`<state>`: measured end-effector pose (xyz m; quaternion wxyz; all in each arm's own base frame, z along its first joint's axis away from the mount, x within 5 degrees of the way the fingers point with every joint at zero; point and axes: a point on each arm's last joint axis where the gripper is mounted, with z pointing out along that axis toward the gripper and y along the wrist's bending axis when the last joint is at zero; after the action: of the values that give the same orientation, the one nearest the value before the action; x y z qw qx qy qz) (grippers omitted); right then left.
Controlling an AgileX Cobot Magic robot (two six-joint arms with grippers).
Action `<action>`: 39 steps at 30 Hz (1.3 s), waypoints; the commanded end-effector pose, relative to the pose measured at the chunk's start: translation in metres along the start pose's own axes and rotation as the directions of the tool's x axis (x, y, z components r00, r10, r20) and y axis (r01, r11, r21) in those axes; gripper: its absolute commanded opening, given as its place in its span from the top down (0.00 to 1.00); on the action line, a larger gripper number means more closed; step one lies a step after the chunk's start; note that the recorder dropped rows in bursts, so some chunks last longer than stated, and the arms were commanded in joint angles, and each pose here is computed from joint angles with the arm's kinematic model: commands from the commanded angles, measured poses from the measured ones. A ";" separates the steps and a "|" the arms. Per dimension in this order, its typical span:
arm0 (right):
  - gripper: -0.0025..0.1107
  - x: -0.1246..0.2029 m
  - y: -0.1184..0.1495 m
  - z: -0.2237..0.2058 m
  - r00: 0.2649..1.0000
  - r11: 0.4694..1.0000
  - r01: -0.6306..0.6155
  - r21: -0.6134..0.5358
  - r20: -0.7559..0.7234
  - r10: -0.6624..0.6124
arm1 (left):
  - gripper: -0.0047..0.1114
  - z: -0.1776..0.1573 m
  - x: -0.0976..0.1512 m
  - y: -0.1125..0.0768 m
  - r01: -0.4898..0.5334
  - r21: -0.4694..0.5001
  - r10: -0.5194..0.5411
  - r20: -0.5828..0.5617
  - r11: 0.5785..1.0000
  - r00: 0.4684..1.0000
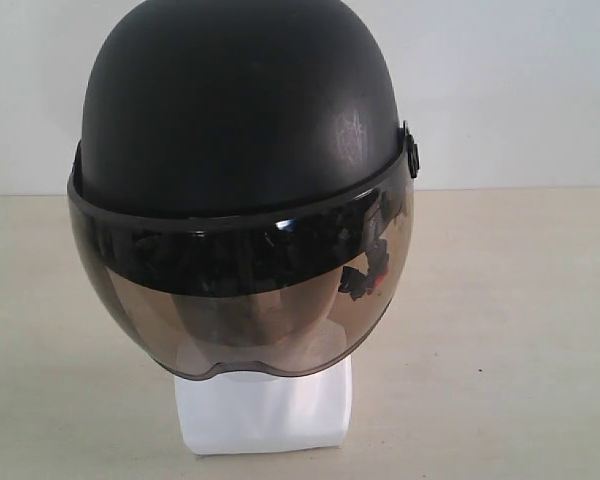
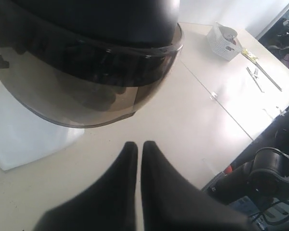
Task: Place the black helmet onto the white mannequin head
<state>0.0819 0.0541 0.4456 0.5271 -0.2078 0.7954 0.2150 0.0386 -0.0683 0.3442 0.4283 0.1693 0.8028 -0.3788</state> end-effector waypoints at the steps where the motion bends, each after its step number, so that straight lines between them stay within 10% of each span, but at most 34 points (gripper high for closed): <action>1: 0.98 0.000 0.001 -0.001 1.000 1.000 0.006 -0.001 0.004 -0.006 | 0.92 0.000 0.002 -0.001 -0.011 0.007 0.011 -0.004 1.000 1.000; 8: 0.98 0.000 0.001 -0.001 1.000 1.000 0.006 -0.001 0.004 -0.006 | 0.92 0.000 0.001 0.000 -0.028 -0.003 0.028 0.003 1.000 1.000; 12: 0.98 0.001 0.001 -0.001 1.000 1.000 0.006 -0.003 -0.001 -0.006 | 0.92 -0.009 -0.007 0.008 -0.196 -0.183 0.214 0.084 0.964 0.973; 16: 0.98 0.001 0.001 -0.001 1.000 1.000 0.006 -0.003 -0.001 -0.006 | 0.92 -0.044 -0.001 0.009 -0.304 -0.504 0.379 0.050 0.809 0.924; 21: 0.98 0.001 0.001 -0.001 1.000 1.000 0.006 -0.003 -0.001 -0.006 | 0.92 -0.096 0.027 0.016 -0.023 -0.818 0.353 0.223 0.575 0.909; 23: 0.98 0.001 0.001 -0.001 1.000 1.000 0.006 -0.003 -0.001 -0.006 | 0.92 -0.103 0.036 0.022 0.120 -0.827 0.349 0.357 0.549 0.867; 36: 0.98 0.001 0.001 -0.002 1.000 1.000 0.007 -0.002 0.009 -0.007 | 0.92 0.004 0.089 0.111 0.059 -0.628 0.400 0.562 0.776 0.724; 39: 0.98 0.001 0.001 -0.002 1.000 1.000 0.007 -0.002 0.007 -0.007 | 0.92 0.007 0.099 0.120 0.175 -0.614 0.254 0.546 0.770 0.798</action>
<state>0.0803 0.0542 0.4457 0.5265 -0.2087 0.7950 0.2172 0.0560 -0.0004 0.2124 0.7183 -0.0638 0.6884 -0.0776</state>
